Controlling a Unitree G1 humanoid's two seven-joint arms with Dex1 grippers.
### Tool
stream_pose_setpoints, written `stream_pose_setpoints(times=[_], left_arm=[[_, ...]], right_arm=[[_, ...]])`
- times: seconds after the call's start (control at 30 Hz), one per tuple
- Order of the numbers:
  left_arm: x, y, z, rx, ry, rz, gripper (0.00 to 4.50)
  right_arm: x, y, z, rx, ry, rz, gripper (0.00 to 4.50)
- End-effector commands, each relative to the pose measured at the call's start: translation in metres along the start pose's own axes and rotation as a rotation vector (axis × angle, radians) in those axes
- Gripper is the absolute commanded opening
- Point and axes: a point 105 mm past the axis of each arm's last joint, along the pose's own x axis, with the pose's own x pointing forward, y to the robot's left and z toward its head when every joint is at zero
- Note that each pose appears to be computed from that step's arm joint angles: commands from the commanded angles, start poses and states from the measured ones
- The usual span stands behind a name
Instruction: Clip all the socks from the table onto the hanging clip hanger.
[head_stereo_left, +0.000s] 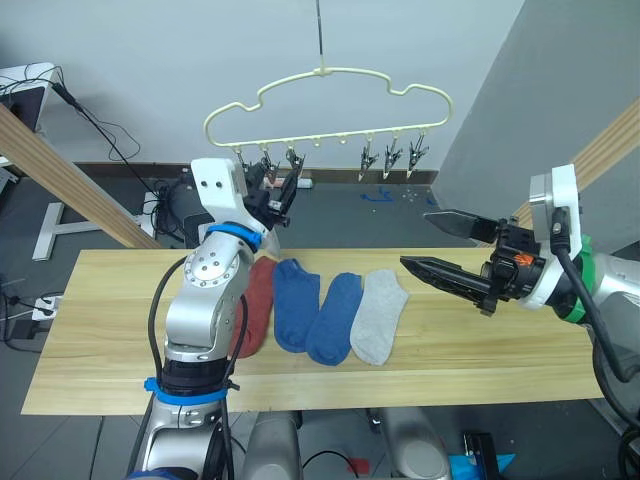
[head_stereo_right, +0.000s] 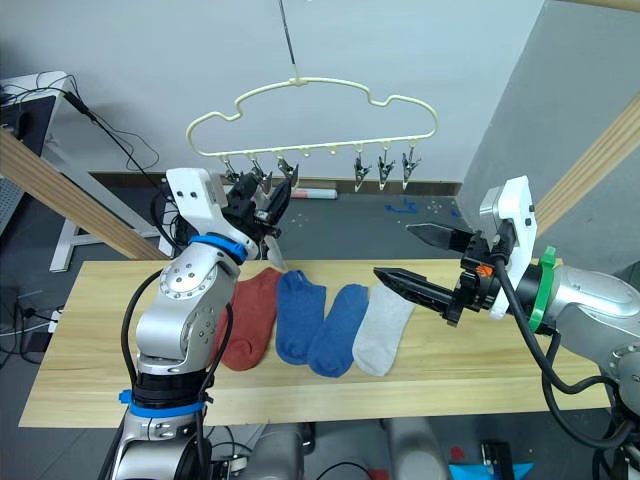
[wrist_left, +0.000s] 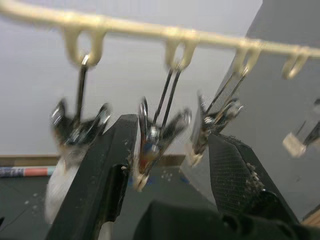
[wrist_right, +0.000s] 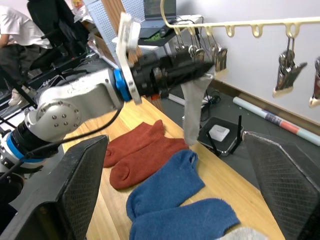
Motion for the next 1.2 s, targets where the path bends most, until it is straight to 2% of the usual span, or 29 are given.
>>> stream_pose_setpoints(times=[0.03,0.2,0.7,1.03,1.1,1.2], left_arm=[[0.0,0.005,0.015,0.009,-0.053,0.021,2.56],[0.0,0.009,0.017,0.03,-0.052,0.036,2.56],[-0.021,0.009,-0.001,0.062,0.009,0.03,2.56],[-0.015,0.012,0.002,0.044,-0.008,0.053,2.56],[-0.014,0.011,0.002,0.036,-0.008,0.051,2.18],[-0.012,0.01,0.001,0.029,-0.007,0.053,2.18]], right_arm=[[0.0,0.01,0.007,-0.032,-0.027,0.027,4.49],[0.001,0.01,0.007,-0.028,-0.031,0.026,4.49],[0.005,0.008,0.006,-0.023,-0.031,0.031,4.49],[0.004,0.008,0.005,-0.021,-0.024,0.029,4.49],[0.004,0.007,0.005,-0.022,-0.021,0.027,4.5],[0.003,0.007,0.005,-0.024,-0.018,0.024,4.5]])
